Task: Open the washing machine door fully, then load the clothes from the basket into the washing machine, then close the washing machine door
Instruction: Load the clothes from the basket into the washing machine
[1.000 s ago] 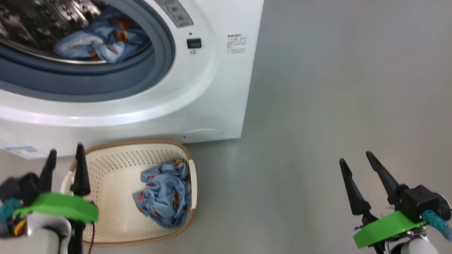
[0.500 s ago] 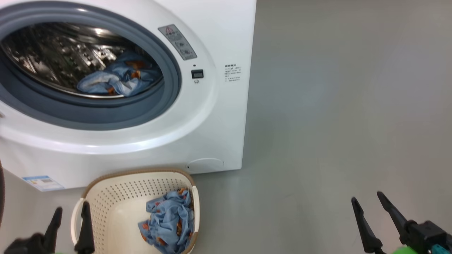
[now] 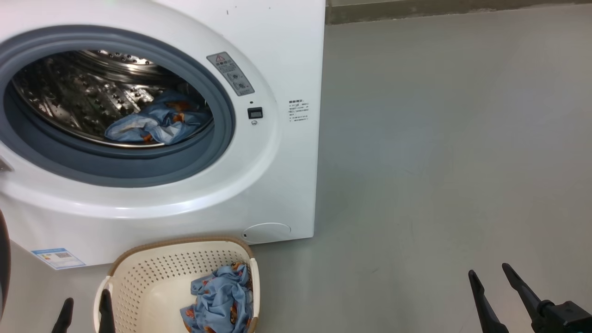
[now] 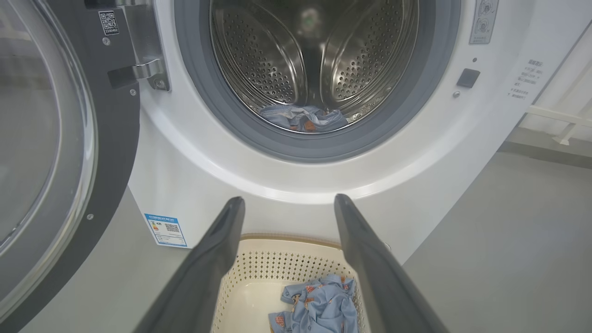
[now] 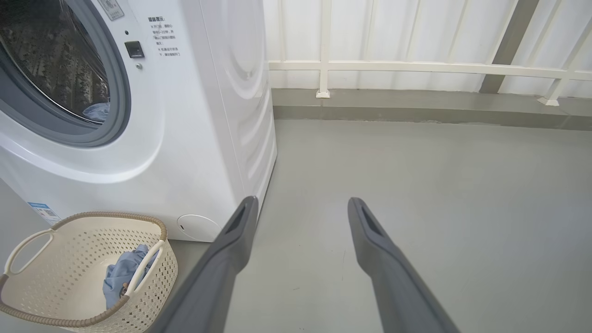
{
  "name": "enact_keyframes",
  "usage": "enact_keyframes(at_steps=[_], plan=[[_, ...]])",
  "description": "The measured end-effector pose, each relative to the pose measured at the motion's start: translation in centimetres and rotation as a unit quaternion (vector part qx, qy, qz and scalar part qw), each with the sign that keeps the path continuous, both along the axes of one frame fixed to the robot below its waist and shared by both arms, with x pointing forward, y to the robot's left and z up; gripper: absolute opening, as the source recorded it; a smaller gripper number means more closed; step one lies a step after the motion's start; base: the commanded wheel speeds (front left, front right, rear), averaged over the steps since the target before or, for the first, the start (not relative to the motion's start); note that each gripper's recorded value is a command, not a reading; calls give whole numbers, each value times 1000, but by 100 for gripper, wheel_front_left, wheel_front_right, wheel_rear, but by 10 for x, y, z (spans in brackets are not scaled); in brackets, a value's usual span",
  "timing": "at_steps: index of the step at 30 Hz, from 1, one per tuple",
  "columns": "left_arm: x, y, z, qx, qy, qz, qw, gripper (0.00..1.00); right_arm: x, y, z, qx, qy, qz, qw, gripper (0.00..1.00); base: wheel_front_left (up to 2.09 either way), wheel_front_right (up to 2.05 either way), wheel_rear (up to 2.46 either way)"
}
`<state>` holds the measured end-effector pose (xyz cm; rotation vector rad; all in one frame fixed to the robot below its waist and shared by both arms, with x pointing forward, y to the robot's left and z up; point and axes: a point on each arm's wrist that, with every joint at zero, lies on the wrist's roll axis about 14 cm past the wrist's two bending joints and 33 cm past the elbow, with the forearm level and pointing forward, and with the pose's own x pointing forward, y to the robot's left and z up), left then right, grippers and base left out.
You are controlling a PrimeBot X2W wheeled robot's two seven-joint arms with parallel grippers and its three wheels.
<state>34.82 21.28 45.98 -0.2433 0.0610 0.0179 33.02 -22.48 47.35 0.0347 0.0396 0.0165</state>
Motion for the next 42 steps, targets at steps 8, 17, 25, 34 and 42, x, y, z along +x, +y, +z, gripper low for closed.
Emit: enact_keyframes(at_steps=[8, 17, 25, 34, 42], plan=[[0, 0, 0, -2, -1, 3, 1000, 100, 2, 1, -1, 1, 1, 2, 1000, 100, 0, 0, 0], [1, -4, -6, -4, 9, -3, 1000, 100, 4, 4, -5, 3, 7, 4, 1000, 100, 0, 0, 0], [5, -22, -33, -14, 51, -25, 998, 100, 14, 9, -8, 13, 10, 2, 1000, 100, 0, 0, 0], [33, -52, -72, -36, 106, -65, 992, 100, 46, 15, -7, 26, 0, 1, 1000, 100, 0, 0, 0], [55, -78, -127, -40, 187, -111, 975, 100, 78, 18, -20, 32, 8, -2, 999, 100, 0, 0, 0]])
